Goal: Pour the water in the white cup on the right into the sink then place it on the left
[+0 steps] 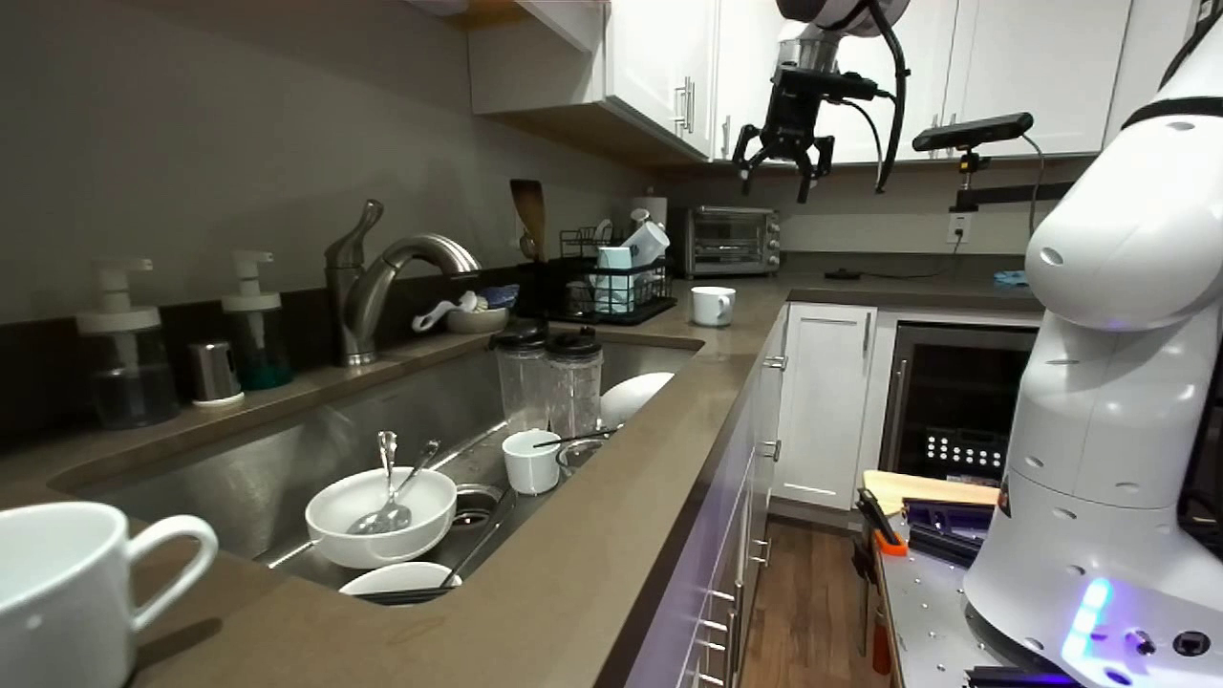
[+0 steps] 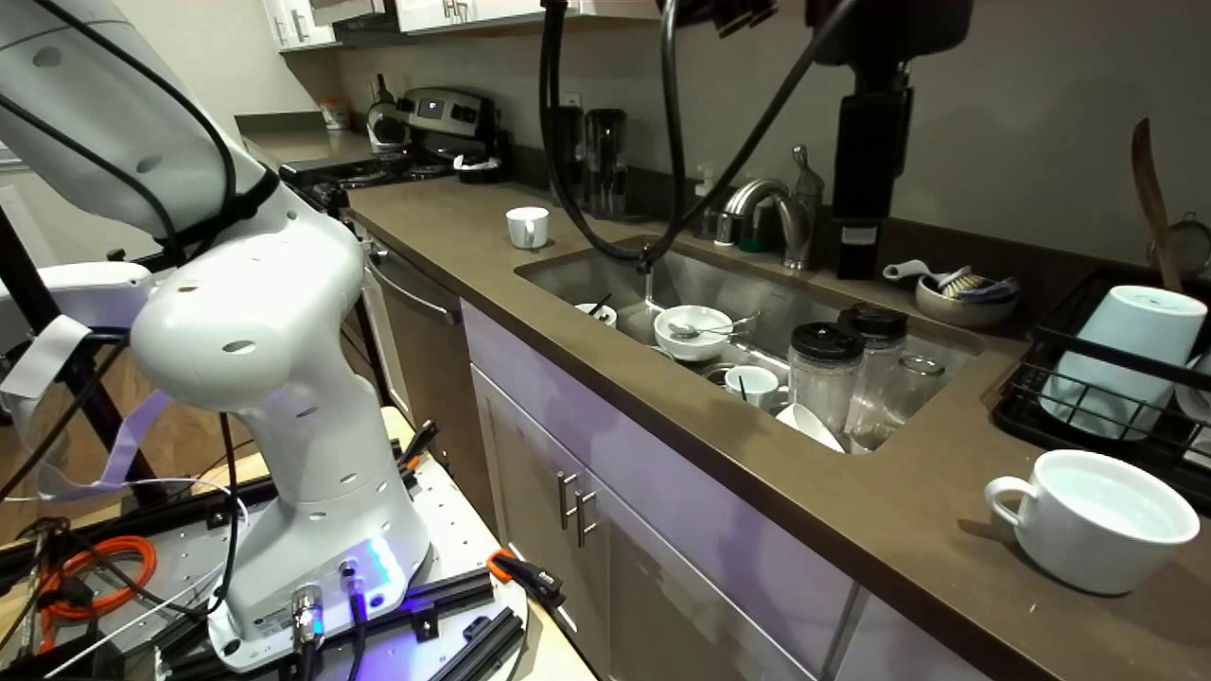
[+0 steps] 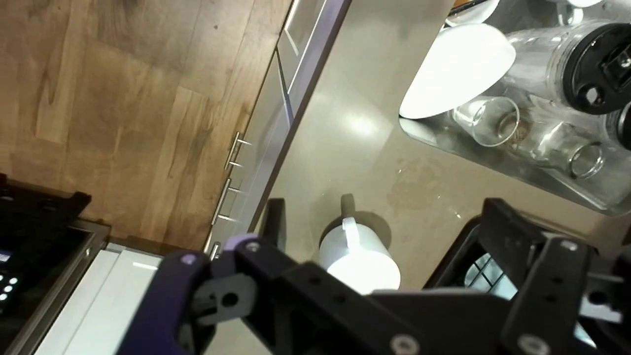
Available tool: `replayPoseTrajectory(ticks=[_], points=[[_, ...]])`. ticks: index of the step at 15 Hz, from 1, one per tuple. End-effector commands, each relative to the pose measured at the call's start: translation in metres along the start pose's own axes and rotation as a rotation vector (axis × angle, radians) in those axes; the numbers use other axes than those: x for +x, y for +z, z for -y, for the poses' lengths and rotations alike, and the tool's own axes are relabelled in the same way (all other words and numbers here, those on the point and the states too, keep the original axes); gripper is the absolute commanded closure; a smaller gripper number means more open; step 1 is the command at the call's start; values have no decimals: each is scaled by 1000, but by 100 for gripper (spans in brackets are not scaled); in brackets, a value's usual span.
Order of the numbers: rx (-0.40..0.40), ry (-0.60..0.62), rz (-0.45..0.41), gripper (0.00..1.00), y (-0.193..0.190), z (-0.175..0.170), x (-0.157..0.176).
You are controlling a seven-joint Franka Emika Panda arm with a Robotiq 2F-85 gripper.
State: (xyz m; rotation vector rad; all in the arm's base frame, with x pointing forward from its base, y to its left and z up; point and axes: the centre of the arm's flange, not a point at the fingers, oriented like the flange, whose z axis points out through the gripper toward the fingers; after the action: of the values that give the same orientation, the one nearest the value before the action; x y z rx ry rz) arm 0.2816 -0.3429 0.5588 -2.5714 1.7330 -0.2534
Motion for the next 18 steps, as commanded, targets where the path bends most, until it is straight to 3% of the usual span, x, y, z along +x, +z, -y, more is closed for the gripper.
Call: replayPoseTrajectory(ticks=[1, 7, 8, 15, 18], points=[[-14, -52, 26, 0, 6, 12, 32], [-9, -204, 51, 0, 9, 39, 54], [-25, -151, 21, 0, 15, 31, 38], [-22, -184, 27, 0, 15, 38, 44], [-48, -165, 32, 0, 32, 40, 59]])
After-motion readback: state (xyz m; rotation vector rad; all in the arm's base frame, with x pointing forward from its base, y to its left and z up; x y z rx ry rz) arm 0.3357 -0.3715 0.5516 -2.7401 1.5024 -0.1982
